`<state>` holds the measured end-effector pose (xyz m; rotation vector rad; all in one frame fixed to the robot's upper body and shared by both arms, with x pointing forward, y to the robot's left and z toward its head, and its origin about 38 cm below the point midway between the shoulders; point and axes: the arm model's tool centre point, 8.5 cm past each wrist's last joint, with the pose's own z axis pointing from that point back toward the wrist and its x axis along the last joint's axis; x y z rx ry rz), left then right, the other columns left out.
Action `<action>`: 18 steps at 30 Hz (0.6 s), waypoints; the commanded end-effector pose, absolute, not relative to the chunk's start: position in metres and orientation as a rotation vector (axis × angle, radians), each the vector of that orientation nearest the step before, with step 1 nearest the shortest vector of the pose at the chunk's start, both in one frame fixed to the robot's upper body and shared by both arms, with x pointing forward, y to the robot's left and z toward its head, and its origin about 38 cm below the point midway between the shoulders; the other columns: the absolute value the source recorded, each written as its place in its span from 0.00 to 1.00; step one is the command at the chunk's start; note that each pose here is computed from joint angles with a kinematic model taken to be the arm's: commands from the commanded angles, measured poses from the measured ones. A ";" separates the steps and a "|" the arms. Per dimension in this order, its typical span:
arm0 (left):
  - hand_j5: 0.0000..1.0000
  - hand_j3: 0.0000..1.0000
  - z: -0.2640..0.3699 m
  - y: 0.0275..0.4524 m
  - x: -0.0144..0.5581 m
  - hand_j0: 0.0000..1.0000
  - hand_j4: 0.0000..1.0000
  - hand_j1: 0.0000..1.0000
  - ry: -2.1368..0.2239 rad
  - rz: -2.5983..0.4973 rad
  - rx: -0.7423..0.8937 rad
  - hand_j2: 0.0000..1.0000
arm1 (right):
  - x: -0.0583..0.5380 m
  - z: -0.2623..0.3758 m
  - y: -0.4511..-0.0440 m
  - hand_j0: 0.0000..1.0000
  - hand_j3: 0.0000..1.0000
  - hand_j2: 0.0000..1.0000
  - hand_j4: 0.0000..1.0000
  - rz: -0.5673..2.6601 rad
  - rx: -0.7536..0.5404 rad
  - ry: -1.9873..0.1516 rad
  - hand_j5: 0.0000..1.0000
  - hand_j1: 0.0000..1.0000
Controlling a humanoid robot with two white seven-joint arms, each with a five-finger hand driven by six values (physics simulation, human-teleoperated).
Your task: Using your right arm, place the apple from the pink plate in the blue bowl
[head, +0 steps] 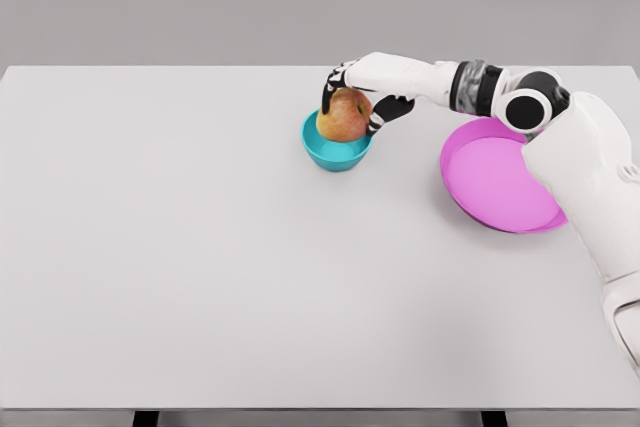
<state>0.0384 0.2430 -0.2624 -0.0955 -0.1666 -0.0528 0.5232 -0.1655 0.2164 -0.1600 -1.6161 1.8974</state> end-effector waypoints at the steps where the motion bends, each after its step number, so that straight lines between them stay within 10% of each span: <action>1: 1.00 1.00 -0.262 0.243 0.038 1.00 1.00 1.00 -0.167 -0.052 -0.096 1.00 | 0.524 0.216 -0.165 0.52 0.52 0.52 0.52 1.887 -0.154 -1.619 0.52 0.52; 18: 1.00 1.00 -0.262 0.243 0.038 1.00 1.00 1.00 -0.167 -0.052 -0.096 1.00 | 0.529 0.210 -0.161 0.52 0.52 0.52 0.52 1.881 -0.148 -1.595 0.52 0.52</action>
